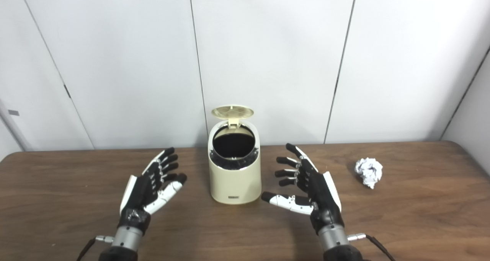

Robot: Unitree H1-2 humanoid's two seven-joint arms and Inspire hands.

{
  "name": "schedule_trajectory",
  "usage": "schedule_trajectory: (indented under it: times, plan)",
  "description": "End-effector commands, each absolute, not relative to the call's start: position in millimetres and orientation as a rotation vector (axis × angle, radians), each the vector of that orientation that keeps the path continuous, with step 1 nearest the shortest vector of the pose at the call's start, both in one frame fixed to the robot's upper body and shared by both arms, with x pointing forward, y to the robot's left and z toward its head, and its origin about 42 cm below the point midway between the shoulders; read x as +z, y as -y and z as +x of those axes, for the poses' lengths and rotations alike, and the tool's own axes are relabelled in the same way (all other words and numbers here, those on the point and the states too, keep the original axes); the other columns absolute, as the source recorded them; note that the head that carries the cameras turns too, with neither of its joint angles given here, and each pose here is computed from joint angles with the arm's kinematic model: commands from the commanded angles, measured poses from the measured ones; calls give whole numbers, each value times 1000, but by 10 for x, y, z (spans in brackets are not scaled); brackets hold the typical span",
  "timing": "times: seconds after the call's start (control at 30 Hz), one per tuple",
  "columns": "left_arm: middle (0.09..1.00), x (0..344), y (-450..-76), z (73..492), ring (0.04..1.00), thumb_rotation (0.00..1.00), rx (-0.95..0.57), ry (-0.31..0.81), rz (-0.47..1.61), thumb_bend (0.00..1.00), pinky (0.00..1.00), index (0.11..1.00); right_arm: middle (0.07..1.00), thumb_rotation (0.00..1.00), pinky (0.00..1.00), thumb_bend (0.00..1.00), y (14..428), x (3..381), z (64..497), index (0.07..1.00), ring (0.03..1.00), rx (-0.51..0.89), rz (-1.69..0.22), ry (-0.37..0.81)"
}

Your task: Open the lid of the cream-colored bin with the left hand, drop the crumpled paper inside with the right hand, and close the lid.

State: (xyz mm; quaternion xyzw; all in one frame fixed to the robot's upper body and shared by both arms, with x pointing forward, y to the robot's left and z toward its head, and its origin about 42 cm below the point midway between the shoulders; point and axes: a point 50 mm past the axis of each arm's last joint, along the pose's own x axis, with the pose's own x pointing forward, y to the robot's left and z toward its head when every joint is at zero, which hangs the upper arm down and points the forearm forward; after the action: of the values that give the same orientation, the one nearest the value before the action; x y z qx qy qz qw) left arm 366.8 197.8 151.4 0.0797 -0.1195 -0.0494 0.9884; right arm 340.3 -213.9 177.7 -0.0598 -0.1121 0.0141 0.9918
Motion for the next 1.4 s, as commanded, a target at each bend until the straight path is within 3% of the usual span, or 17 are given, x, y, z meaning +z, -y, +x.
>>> schedule_trajectory:
  times: [0.0, 0.13, 0.37, 0.57, 0.97, 1.13, 1.37]
  plan:
    - [886, 1598, -1981, 3724, 862, 423, -106, 303, 159, 818, 795, 950, 781, 130, 565, 752, 2174, 1941, 3451, 873, 660, 37, -100, 310]
    - [879, 1545, -1991, 3728, 851, 413, -93, 287, 159, 825, 785, 947, 808, 156, 590, 773, 2281, 1945, 3501, 877, 674, 23, -121, 315]
    - [882, 1514, -2049, 3774, 857, 386, -84, 276, 151, 789, 769, 937, 834, 177, 566, 788, 2550, 2253, 3616, 865, 696, 56, -325, 294]
    - [874, 1514, -2104, 3798, 852, 390, -78, 275, 171, 790, 775, 924, 849, 257, 575, 823, 2911, 2637, 3794, 853, 719, 91, -702, 244]
    - [868, 1501, -2164, 3818, 837, 361, -83, 270, 171, 790, 758, 912, 873, 165, 687, 866, 3465, 3107, 4098, 796, 819, 65, -1117, 159]
    - [878, 1497, -2192, 3824, 848, 360, -91, 271, 167, 777, 777, 918, 870, 119, 769, 873, 3549, 3296, 4226, 808, 866, 50, -1239, 63]
    - [871, 1516, -2215, 3816, 852, 362, -86, 269, 182, 771, 809, 898, 922, 124, 773, 876, 3656, 3409, 4368, 830, 901, 74, -1347, -85]
